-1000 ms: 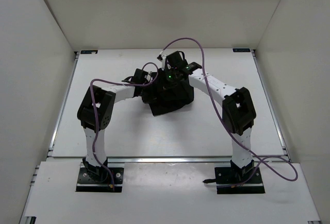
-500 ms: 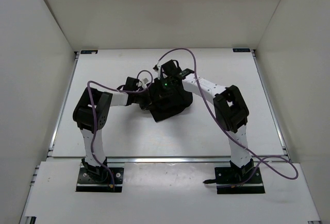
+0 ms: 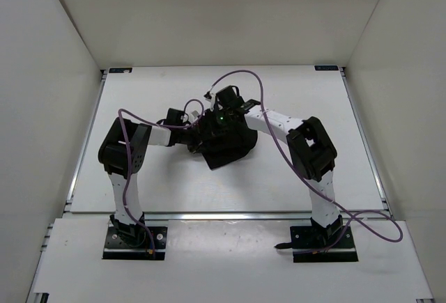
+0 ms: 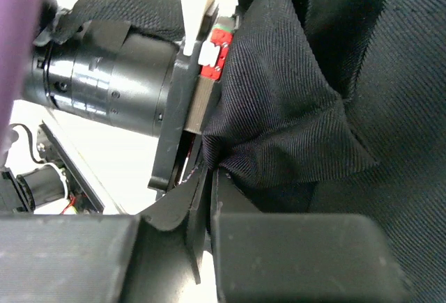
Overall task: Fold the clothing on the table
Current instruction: Fold the skirt
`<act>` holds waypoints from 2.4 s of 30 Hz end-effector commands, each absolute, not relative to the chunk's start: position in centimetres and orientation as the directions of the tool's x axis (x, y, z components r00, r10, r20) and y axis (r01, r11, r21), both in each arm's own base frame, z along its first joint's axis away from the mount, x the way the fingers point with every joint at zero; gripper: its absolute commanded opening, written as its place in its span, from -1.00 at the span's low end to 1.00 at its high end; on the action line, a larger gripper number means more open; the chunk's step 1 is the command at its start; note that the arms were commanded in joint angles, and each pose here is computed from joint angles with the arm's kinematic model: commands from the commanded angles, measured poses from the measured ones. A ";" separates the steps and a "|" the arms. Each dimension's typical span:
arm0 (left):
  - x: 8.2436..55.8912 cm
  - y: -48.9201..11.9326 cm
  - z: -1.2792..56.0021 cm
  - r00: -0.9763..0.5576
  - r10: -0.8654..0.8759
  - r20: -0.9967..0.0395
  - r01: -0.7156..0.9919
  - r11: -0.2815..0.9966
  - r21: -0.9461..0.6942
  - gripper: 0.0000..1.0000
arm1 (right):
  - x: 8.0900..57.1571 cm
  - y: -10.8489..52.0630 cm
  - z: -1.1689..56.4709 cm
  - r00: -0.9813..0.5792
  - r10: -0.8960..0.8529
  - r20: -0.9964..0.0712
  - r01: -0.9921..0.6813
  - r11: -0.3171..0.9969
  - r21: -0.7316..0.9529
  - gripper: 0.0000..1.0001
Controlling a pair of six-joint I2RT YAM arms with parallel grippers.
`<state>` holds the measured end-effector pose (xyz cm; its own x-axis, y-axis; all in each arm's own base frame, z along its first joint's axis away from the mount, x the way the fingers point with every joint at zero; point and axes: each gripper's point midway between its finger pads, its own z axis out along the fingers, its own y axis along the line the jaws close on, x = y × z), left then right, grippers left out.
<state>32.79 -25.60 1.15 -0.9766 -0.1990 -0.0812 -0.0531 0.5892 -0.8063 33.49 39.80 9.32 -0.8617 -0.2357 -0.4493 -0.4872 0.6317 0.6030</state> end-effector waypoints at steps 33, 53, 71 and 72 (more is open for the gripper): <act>36.2 -18.8 12.6 -0.842 -0.479 -0.249 -0.016 0.484 -0.875 0.14 | 37.1 26.9 14.1 -0.792 -0.075 -0.606 -0.393 0.823 0.411 -0.81; 35.0 -21.0 10.9 -0.818 -0.399 -0.415 -0.010 0.731 -0.682 -0.24 | 34.3 33.7 6.3 -0.826 -0.229 -0.515 -0.518 0.667 0.535 -0.98; 37.0 -17.9 11.0 -0.841 -0.151 -0.520 0.048 0.936 -0.349 0.63 | 40.6 22.7 19.4 -0.676 -0.126 -0.726 -0.475 0.828 0.299 0.46; 37.0 -17.3 11.7 -0.834 -0.145 -0.532 0.050 0.941 -0.334 0.78 | 40.6 21.9 18.7 -0.679 -0.139 -0.721 -0.454 0.851 0.264 0.45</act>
<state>36.33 -18.77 7.07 -0.8770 -0.2048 -0.4347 -0.0238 0.9221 -0.3863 41.41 23.71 19.34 -0.6861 -0.0542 -0.7255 -0.4664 0.7981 0.3815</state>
